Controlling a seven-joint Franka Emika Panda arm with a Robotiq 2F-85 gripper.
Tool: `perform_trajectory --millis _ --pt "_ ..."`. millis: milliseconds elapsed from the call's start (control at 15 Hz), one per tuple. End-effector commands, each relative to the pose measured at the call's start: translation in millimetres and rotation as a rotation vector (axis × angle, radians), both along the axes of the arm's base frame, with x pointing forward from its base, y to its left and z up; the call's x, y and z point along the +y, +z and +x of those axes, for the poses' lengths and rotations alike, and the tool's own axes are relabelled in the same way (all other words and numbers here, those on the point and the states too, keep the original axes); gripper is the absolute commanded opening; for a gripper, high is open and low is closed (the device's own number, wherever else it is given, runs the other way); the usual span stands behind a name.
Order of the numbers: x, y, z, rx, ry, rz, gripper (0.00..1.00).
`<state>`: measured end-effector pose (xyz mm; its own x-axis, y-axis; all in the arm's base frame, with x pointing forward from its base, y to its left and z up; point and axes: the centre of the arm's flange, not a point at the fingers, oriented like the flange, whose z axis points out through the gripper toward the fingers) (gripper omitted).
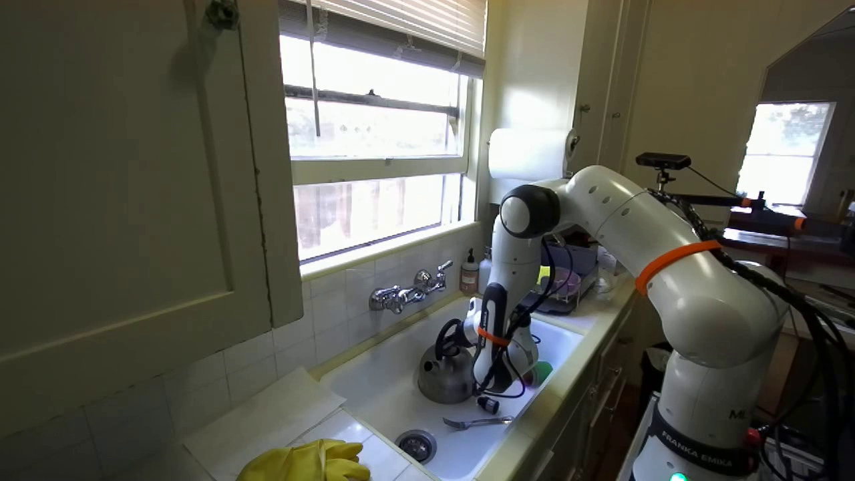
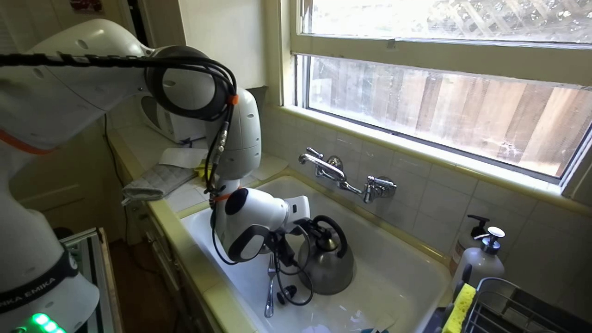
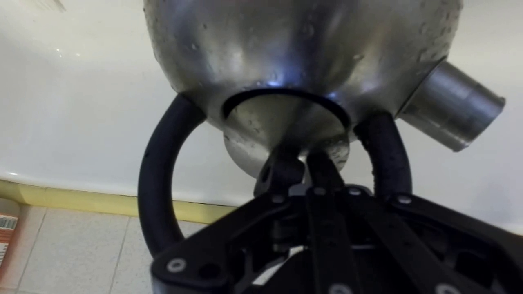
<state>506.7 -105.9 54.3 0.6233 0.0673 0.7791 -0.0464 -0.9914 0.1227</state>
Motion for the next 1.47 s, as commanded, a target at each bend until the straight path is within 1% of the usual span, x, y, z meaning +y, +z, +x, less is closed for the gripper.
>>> perform_trajectory --millis 0,133,600,800,933,1267,1400 --pt "0 -7 1 0.016 0.019 0.0 0.0" --pt "0 -7 1 0.025 0.026 0.0 0.0" --pt "1 -14 -2 0.132 0.062 0.024 0.0" --pt "0 -12 0 0.136 0.07 0.024 0.0" --pt "-1 -9 0 0.114 0.065 0.018 0.0" --pt "3 4 -9 -0.019 0.067 -0.007 0.0" --pt "3 7 -12 -0.052 0.06 -0.015 0.0"
